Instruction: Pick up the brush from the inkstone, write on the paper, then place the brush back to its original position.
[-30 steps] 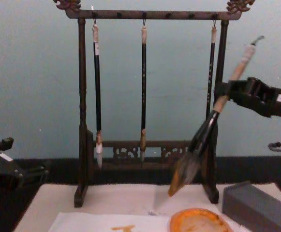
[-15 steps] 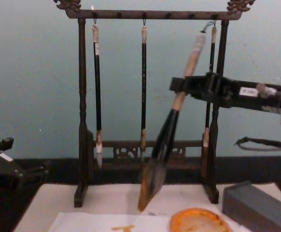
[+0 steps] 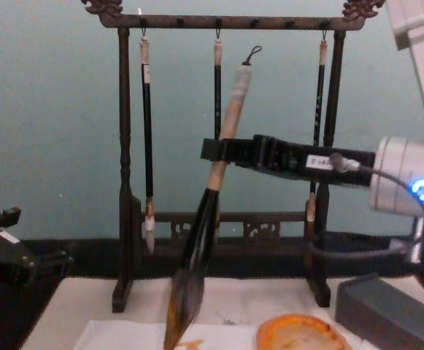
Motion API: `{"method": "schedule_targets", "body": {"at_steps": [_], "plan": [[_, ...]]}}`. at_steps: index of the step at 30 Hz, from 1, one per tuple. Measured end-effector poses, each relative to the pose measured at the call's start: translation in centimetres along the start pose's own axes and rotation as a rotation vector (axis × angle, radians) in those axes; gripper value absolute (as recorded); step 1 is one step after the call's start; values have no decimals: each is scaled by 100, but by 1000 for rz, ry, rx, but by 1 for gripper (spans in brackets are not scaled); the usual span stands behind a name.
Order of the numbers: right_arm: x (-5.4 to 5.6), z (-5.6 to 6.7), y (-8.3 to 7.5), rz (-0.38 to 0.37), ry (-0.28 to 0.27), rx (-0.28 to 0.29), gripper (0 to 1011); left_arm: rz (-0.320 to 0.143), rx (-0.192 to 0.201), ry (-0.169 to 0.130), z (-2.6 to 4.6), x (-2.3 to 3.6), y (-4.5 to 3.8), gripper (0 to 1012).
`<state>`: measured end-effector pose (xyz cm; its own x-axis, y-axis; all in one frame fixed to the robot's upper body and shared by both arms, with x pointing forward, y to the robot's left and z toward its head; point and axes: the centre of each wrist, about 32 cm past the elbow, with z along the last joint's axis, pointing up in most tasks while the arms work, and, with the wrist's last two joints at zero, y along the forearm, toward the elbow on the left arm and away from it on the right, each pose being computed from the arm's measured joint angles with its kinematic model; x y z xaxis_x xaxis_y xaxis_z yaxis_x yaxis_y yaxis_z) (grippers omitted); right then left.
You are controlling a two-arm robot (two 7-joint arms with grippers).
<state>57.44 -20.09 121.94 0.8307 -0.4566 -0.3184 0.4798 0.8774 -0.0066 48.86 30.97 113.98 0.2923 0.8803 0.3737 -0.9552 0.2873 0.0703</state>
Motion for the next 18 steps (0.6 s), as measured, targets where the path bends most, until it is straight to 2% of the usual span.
{"method": "schedule_targets", "body": {"at_steps": [18], "plan": [[-37,-217,300,-13,-95,33,174,0,0,0,0,0,0,1010]]}}
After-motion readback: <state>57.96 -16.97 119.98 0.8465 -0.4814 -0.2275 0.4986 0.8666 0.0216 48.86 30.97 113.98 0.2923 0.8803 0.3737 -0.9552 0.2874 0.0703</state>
